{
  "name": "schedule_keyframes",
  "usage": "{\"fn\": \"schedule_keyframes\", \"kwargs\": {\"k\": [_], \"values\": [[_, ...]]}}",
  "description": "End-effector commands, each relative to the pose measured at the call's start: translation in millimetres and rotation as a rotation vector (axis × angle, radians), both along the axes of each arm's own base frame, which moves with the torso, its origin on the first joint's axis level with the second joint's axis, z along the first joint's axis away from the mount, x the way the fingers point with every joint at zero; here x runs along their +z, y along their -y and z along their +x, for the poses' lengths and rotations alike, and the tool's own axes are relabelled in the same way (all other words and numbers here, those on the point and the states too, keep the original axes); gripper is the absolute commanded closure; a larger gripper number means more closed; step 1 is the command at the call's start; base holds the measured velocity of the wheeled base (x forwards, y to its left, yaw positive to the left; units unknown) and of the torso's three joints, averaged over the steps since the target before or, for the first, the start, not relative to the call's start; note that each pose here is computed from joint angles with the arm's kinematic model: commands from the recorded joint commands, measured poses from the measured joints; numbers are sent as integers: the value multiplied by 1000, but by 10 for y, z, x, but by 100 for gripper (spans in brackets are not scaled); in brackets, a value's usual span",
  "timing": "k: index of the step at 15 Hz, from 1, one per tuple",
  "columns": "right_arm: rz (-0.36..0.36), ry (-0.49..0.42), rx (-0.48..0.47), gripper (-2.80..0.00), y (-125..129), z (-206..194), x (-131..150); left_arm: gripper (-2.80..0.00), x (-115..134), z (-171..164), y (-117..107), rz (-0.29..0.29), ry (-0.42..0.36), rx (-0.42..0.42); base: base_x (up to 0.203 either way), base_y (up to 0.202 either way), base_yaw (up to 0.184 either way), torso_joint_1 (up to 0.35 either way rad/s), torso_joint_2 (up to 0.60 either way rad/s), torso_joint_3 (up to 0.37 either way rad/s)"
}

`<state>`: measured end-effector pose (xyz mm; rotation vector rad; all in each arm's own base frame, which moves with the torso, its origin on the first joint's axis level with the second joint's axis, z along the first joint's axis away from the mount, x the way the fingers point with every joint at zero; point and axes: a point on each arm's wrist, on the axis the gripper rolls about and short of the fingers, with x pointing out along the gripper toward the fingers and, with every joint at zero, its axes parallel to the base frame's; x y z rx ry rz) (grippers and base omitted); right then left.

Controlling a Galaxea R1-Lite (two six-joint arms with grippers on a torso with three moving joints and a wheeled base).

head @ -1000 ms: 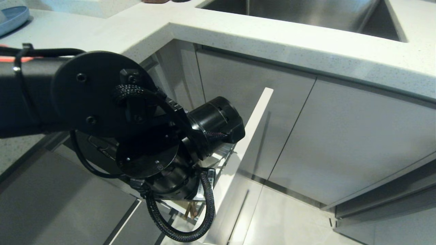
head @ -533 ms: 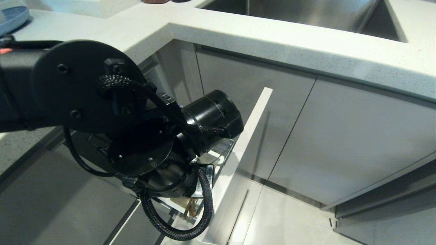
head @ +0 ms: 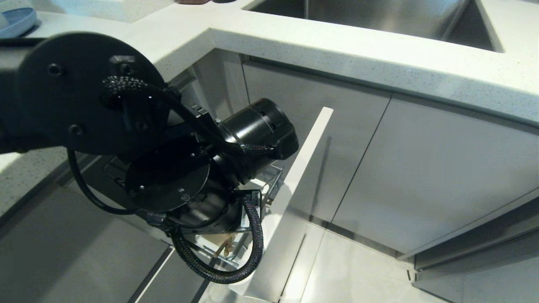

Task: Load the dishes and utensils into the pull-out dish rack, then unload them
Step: Take the fork out of the cupboard

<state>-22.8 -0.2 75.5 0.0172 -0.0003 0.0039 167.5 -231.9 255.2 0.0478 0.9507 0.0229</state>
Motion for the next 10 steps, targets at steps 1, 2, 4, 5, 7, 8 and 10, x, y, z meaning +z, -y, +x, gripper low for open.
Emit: {"fn": "schedule_keyframes", "kwargs": {"k": [1, 2, 4, 5, 7, 8, 10], "values": [[1, -1, 0, 0, 0, 1, -4, 0, -37, 6, 16, 12, -12, 1, 0, 0, 0, 0, 0, 0], [1, 0, 1, 0, 0, 1, -3, 0, -65, 19, 43, 16, -18, -3, 0, 0, 0, 0, 0, 0], [0, -1, 0, 0, 0, 1, -4, 0, -99, 18, 85, 5, -37, -18, 0, 0, 0, 0, 0, 0], [0, -2, 1, 0, 0, 1, -5, 0, -132, 31, 96, 10, -51, -20, 0, 0, 0, 0, 0, 0], [0, -2, 1, 0, 0, 1, -4, 0, -252, 101, 152, 42, -77, -13, 0, 0, 0, 0, 0, 0], [1, -2, 1, 0, 0, 1, -5, 0, -325, 159, 172, 62, -92, -1, 0, 0, 0, 0, 0, 0], [0, 0, 1, 0, 0, 1, -3, 0, -400, 205, 194, 82, -107, 7, 0, 0, 0, 0, 0, 0]]}}
